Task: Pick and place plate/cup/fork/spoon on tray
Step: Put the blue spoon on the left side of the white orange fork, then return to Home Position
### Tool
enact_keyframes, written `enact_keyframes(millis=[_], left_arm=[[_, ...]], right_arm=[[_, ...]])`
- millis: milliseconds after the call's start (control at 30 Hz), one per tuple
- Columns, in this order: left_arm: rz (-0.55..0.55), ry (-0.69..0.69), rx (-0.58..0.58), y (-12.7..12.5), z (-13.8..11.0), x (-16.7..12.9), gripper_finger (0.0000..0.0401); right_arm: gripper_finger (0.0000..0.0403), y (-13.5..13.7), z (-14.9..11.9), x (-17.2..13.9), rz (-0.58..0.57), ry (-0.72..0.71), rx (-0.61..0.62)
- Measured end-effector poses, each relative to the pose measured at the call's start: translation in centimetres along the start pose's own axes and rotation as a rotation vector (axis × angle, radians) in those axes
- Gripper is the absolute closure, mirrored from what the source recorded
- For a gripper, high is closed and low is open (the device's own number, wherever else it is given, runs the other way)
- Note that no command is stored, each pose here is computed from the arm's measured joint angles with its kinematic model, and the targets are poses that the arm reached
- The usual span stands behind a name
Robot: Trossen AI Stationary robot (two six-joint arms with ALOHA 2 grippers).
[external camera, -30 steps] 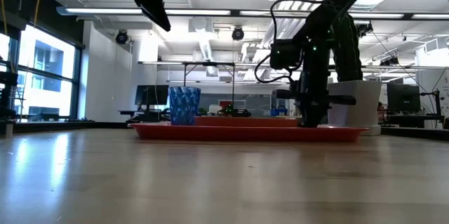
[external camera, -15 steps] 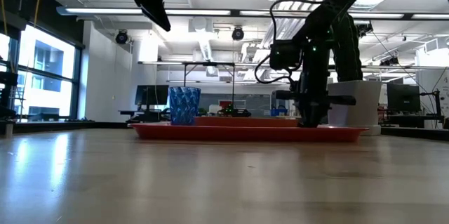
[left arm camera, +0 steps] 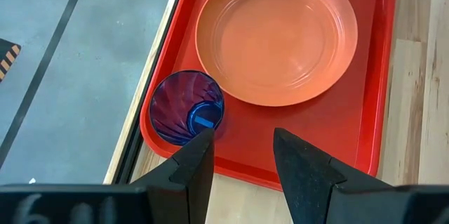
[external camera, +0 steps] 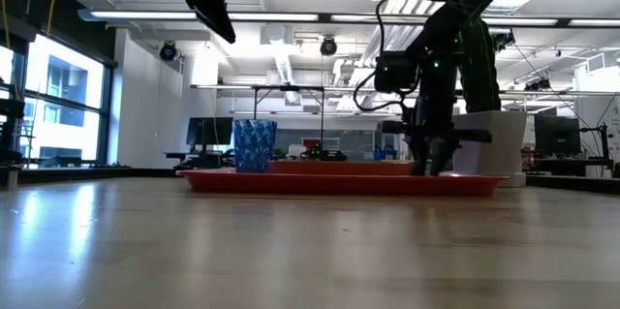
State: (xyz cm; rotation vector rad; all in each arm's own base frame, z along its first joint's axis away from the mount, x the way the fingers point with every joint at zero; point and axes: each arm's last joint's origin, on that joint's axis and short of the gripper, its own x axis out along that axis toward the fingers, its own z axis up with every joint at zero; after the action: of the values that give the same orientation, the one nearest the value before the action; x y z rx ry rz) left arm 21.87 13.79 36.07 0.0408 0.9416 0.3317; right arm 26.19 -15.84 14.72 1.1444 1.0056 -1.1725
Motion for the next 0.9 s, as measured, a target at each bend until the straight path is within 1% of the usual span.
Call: enact_keyframes(millis=[233, 600, 800, 900], left_arm=[[0.0, 0.0, 0.0, 0.0, 0.0, 0.0, 0.0263], [0.0, 0.0, 0.0, 0.0, 0.0, 0.0, 0.0263], [0.0, 0.0, 0.0, 0.0, 0.0, 0.0, 0.0263], [-0.001, 0.0, 0.0, 0.0, 0.0, 0.0, 0.0263]], right_arm=[[0.0328, 0.0, -0.1, -0.2, 0.005, 0.011, 0.0], [0.0328, 0.4, -1.0, -0.6, 0.008, 0.016, 0.002], [0.0328, 0.1, -1.3, -1.7, -0.001, 0.019, 0.019], [0.0328, 0.0, -1.4, -2.8, 0.029, 0.012, 0.019]])
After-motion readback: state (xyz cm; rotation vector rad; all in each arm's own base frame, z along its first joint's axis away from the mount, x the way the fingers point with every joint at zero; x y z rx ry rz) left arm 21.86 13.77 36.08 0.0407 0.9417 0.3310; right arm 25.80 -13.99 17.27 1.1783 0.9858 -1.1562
